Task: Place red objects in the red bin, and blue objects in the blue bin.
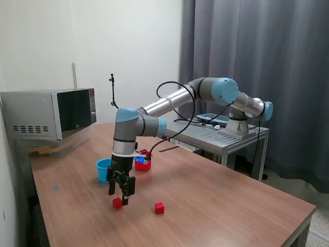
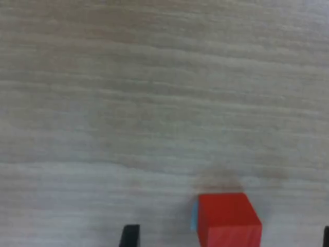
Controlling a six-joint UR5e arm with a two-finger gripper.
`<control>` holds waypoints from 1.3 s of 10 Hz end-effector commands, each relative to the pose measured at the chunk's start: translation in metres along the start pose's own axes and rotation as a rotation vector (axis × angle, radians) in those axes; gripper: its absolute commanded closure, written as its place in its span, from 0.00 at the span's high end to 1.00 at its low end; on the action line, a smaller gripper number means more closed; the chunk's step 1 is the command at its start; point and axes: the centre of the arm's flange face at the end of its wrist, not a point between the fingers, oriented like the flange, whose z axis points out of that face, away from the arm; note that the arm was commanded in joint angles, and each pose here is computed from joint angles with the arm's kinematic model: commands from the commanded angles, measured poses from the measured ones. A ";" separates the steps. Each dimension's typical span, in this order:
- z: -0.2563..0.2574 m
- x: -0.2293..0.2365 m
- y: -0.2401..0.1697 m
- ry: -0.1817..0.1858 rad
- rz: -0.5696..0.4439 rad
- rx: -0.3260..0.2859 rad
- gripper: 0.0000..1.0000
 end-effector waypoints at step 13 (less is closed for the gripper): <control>0.003 0.006 0.001 0.001 -0.007 -0.004 1.00</control>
